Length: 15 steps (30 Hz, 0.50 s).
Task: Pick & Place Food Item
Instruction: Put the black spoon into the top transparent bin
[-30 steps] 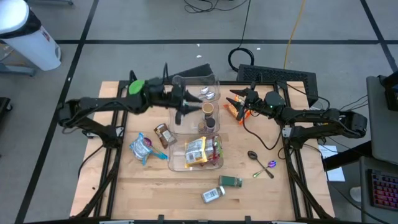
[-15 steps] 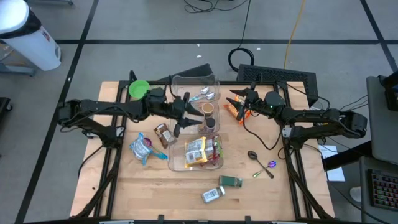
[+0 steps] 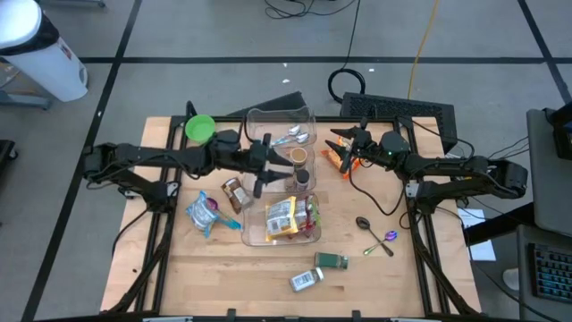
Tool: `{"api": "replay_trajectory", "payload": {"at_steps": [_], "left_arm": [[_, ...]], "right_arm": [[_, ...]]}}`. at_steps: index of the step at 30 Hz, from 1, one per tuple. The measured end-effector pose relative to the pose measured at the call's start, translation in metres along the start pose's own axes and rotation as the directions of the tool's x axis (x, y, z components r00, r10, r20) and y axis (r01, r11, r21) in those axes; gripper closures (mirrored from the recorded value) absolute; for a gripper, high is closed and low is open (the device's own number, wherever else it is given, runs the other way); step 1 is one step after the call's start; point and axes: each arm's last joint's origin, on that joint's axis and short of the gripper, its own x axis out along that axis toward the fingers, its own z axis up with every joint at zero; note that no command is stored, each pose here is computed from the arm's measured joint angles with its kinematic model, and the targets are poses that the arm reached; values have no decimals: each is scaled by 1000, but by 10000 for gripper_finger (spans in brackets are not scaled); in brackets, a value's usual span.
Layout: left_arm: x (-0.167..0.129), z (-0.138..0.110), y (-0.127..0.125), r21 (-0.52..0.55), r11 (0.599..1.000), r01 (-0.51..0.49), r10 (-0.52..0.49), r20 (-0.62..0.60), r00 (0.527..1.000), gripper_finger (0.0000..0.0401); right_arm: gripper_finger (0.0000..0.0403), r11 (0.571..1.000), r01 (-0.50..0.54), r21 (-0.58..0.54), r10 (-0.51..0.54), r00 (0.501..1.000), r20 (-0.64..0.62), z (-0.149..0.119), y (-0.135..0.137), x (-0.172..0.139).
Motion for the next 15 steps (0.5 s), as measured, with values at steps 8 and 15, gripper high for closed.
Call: {"api": "replay_trajectory", "payload": {"at_steps": [8,15], "left_arm": [[-11,1,13,-7,997,-78,77,-38,996,249],[-45,21,6,54,989,-140,144,-80,986,249]], "right_arm": [[217,1000,0,0,0,1000,0,0,0,0],[218,1000,0,0,0,1000,-1,0,0,0]]}}
